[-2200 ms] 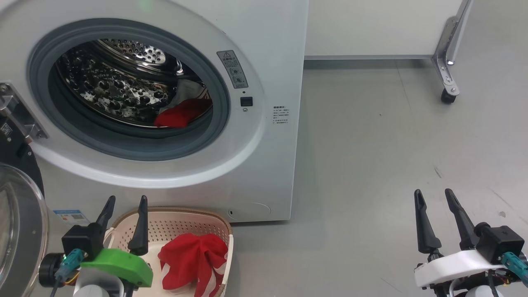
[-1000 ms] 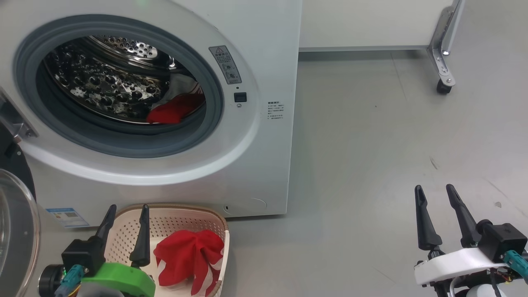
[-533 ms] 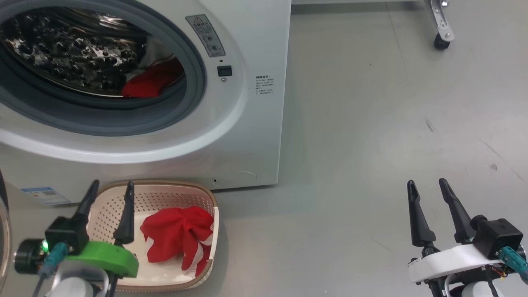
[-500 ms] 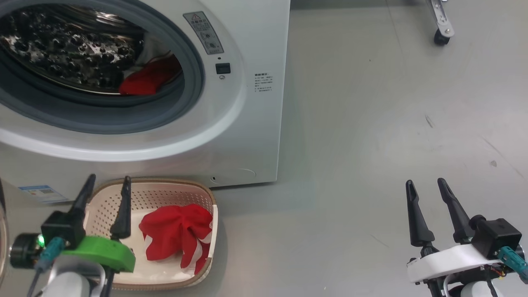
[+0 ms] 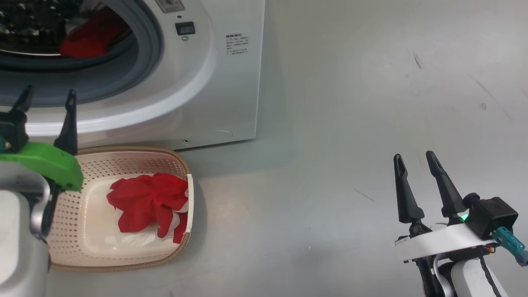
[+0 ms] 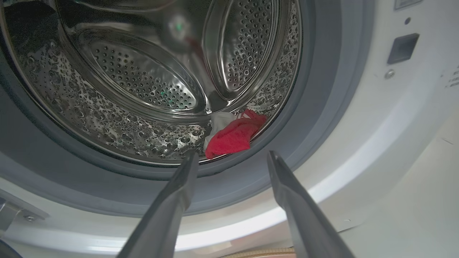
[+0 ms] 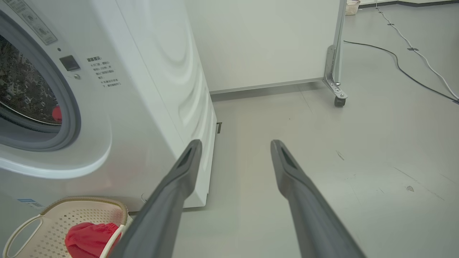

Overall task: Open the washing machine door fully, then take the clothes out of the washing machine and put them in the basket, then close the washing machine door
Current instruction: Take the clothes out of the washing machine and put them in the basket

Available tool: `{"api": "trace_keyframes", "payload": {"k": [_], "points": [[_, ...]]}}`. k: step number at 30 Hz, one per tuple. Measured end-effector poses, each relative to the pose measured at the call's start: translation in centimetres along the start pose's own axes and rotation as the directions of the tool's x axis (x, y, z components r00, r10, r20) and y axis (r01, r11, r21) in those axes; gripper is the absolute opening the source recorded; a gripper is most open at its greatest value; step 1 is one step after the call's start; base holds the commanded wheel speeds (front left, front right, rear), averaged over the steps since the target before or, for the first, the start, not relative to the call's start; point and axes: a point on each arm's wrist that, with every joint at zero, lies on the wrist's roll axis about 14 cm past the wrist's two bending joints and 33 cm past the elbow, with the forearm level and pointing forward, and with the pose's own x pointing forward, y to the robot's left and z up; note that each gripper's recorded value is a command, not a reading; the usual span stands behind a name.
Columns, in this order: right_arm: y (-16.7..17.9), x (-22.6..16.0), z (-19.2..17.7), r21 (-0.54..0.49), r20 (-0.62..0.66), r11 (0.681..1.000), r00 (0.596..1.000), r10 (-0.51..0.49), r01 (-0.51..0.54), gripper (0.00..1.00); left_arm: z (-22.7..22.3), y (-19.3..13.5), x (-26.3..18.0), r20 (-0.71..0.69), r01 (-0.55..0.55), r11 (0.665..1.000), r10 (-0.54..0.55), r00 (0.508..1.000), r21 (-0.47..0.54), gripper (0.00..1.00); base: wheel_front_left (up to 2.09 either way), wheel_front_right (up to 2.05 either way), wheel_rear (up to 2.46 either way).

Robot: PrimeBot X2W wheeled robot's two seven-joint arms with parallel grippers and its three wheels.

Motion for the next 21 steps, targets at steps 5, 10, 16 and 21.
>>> {"api": "trace_keyframes", "payload": {"k": [5,10,16,21], "points": [[-0.7,1.1,-0.6,0.002,-0.013,1.000,1.000,-0.015,0.015,1.00,-0.3,1.0,3.9,-0.057,-0.003,1.000,0.003,0.998,0.004,1.00,0.00,0.00,0.00],[-1.6,2.0,-1.2,0.000,-0.021,0.999,0.999,-0.040,0.040,1.00,-2.5,1.5,6.8,-0.151,0.003,1.000,-0.002,0.989,0.001,1.00,0.00,0.00,0.00],[-3.5,1.6,-2.4,-0.004,-0.053,0.995,0.993,-0.101,0.101,1.00,-5.0,0.7,9.8,-0.243,0.023,1.000,-0.025,0.970,-0.011,1.00,0.00,0.00,0.00],[-4.8,1.5,-2.9,-0.018,-0.069,0.990,0.988,-0.140,0.139,1.00,-6.5,-0.1,12.3,-0.296,0.036,0.999,-0.043,0.954,-0.030,1.00,0.00,0.00,0.00]]}}
